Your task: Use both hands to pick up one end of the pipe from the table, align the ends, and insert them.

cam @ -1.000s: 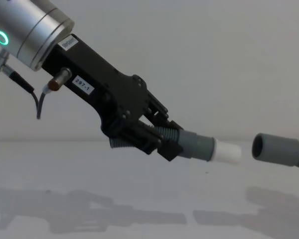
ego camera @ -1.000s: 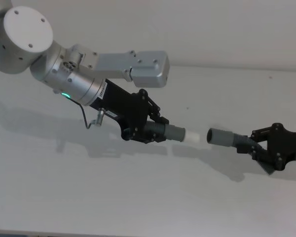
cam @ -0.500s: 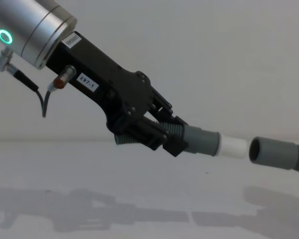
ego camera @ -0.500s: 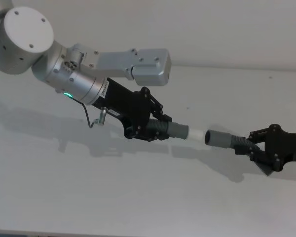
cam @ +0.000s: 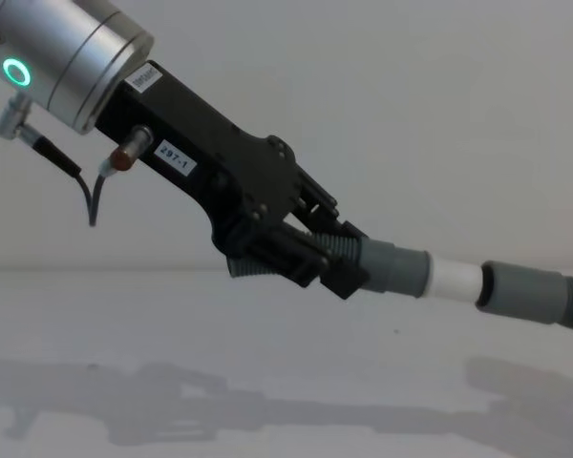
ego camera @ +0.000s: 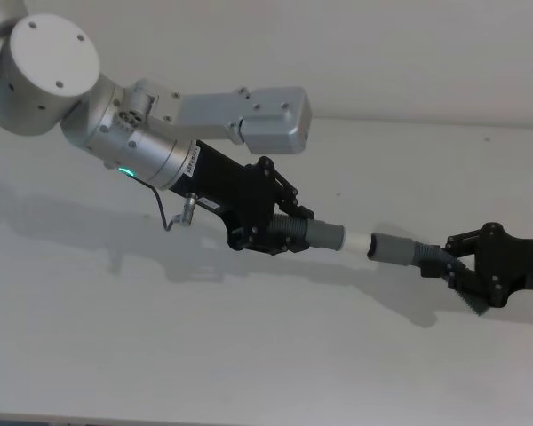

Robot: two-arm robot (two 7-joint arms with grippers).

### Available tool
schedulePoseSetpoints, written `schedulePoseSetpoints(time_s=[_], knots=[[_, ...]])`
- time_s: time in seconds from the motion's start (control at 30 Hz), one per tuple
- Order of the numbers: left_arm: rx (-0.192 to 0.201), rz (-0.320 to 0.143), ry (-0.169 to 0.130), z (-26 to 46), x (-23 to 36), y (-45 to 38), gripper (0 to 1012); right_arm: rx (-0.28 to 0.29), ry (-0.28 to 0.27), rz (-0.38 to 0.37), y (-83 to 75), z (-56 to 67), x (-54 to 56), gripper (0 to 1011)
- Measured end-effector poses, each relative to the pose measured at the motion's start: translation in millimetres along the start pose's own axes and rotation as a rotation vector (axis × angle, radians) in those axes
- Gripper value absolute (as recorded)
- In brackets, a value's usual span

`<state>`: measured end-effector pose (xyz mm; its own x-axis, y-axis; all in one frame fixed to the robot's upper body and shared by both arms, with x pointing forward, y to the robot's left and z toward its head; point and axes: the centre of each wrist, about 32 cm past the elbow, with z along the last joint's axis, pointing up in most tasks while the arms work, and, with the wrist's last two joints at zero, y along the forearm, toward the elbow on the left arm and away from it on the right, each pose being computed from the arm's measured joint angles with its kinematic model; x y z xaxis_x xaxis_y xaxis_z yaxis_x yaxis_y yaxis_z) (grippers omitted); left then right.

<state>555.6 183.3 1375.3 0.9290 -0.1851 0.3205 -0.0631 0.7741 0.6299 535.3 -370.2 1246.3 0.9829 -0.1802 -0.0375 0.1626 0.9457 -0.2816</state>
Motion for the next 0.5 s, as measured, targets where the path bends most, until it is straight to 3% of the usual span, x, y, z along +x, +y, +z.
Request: schedulePoseSetpoints(time_s=[0.5], knots=[[-0.011, -0.005, -0.003, -0.6, 0.6, -1.2, 343, 0.002, 0.000, 0.000, 0.5, -0.1, 0.3, 176]])
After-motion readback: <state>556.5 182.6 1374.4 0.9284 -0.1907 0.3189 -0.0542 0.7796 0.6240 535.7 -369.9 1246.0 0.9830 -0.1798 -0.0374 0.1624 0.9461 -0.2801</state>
